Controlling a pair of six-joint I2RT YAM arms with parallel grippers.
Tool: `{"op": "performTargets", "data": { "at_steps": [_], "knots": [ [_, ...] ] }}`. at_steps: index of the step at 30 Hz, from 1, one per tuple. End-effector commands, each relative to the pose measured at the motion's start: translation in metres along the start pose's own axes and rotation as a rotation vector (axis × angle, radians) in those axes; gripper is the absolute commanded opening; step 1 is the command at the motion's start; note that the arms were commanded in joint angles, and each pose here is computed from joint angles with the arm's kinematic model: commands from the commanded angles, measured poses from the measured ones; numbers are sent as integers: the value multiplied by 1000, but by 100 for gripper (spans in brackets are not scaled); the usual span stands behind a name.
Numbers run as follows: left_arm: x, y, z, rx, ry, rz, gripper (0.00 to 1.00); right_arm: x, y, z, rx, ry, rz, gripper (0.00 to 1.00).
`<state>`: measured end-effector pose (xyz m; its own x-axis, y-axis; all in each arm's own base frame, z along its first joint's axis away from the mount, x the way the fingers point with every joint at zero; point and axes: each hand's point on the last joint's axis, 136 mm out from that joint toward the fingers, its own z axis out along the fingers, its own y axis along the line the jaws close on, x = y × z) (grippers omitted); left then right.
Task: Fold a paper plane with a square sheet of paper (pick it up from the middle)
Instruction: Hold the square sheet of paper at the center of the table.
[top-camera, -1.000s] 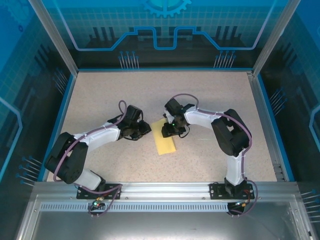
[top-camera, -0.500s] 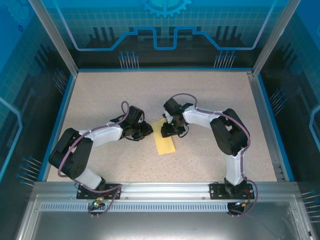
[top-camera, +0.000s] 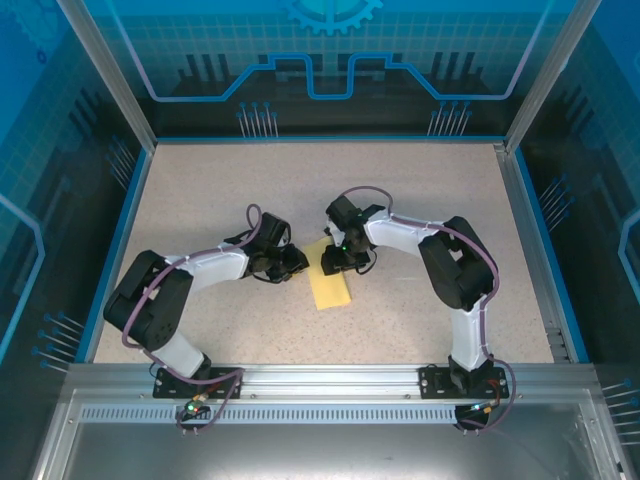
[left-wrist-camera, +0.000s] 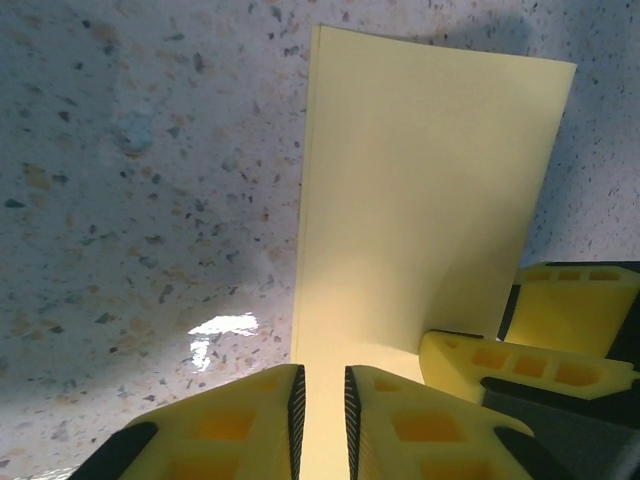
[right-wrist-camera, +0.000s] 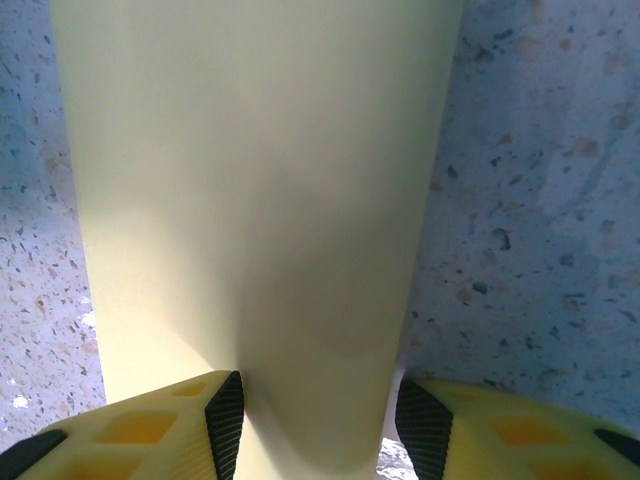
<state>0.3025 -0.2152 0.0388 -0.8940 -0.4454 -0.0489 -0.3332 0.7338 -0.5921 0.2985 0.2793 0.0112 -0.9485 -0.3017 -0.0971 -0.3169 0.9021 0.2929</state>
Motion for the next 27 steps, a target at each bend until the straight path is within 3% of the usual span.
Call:
{"op": "performTargets", "data": {
  "at_steps": [1,16,27],
  "knots": [
    [-2,-17,3,59,27,-10,22,34,-7,56,29,129,-12,51],
    [7,-21,24,86,99,-9,8,36,-9,59,39,141,-5,51],
    [9,-16,27,75,107,-19,7,37,-10,62,34,149,-6,52]
  ]
}}
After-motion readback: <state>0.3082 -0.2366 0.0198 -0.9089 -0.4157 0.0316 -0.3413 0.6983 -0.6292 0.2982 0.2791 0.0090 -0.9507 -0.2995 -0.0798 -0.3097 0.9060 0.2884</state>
